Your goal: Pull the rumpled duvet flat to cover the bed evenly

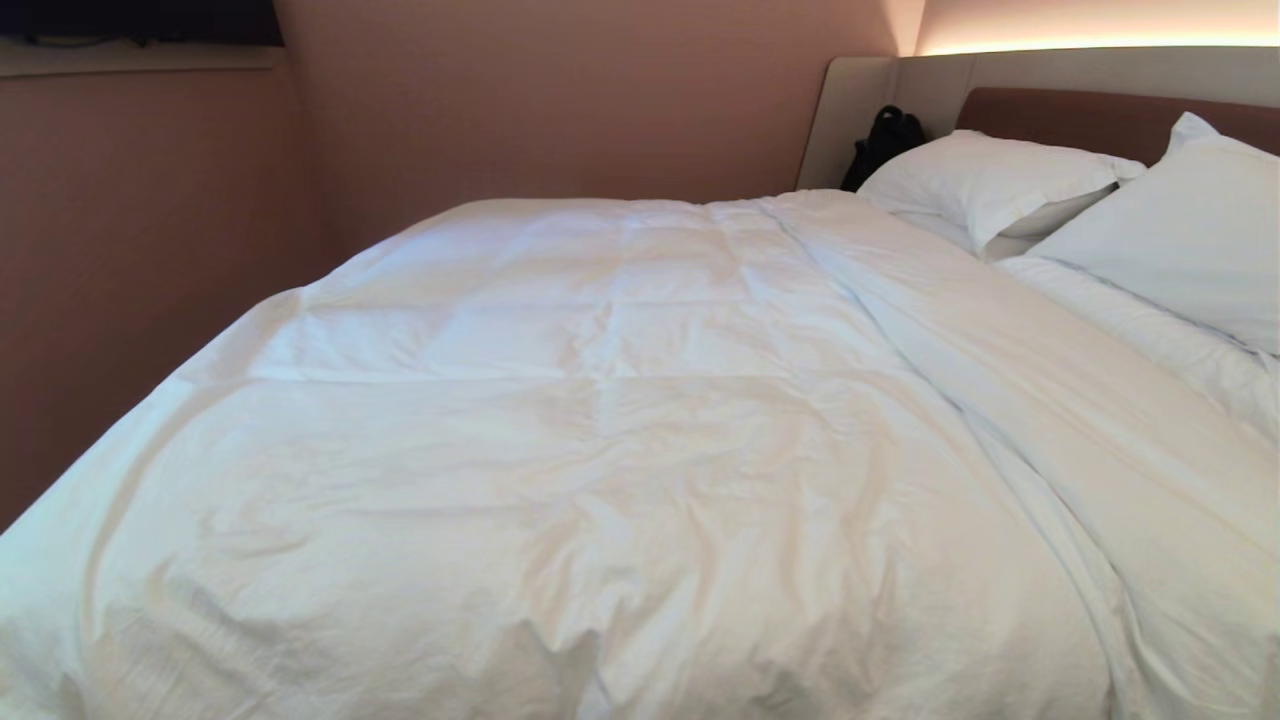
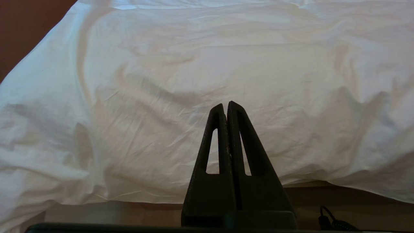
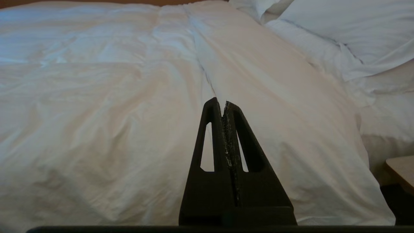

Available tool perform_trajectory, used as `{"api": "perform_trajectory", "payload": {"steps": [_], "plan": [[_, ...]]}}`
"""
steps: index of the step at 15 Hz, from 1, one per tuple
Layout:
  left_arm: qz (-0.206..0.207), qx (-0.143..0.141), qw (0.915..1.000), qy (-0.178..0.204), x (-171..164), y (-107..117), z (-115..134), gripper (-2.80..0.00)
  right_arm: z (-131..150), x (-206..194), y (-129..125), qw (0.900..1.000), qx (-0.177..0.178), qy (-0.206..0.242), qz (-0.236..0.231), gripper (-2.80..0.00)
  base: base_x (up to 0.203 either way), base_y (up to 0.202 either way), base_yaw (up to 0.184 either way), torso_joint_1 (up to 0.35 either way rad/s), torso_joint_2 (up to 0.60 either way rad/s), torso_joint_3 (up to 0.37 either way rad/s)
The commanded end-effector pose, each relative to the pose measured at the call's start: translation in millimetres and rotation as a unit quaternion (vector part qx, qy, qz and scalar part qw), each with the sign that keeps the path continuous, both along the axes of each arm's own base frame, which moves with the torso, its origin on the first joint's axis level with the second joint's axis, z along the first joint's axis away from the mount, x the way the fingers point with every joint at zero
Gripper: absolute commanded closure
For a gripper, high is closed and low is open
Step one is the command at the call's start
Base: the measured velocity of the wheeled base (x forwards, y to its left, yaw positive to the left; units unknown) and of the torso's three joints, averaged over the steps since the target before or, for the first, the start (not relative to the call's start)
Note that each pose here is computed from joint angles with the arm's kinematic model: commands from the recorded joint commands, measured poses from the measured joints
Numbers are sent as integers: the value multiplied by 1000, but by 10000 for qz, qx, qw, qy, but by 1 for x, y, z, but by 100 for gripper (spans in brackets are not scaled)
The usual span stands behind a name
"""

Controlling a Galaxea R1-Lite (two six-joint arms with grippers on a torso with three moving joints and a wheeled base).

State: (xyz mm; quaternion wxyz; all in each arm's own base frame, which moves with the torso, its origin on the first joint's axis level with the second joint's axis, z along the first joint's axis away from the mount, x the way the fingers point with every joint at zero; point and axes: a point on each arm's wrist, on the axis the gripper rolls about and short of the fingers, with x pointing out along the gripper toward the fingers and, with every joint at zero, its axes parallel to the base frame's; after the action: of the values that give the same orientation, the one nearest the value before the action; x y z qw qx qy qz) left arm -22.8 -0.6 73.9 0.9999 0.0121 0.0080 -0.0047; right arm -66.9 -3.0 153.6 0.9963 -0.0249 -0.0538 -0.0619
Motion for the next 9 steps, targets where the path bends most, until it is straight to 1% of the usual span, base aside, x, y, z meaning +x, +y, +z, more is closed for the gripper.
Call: {"api": "perform_trajectory", "payload": {"steps": [1,2,4,6,8,9], "plan": [[0,0,10000,4,0,0,0,0,16,1,1,9900,-112,-1396,156,0,0,0,0,0,0,0],[0,0,10000,-4,0,0,0,0,12,3,1,9910,-125,-1313,218,0,0,0,0,0,0,0],[0,0,10000,-2,0,0,0,0,-9,16,3,9954,-171,-763,551,0,0,0,0,0,0,0],[0,0,10000,4,0,0,0,0,-30,26,3,9969,-167,-232,736,0,0,0,0,0,0,0],[0,0,10000,4,0,0,0,0,-43,31,4,9965,-158,19,821,0,0,0,0,0,0,0],[0,0,10000,4,0,0,0,0,-46,32,4,9964,-156,76,831,0,0,0,0,0,0,0]]}}
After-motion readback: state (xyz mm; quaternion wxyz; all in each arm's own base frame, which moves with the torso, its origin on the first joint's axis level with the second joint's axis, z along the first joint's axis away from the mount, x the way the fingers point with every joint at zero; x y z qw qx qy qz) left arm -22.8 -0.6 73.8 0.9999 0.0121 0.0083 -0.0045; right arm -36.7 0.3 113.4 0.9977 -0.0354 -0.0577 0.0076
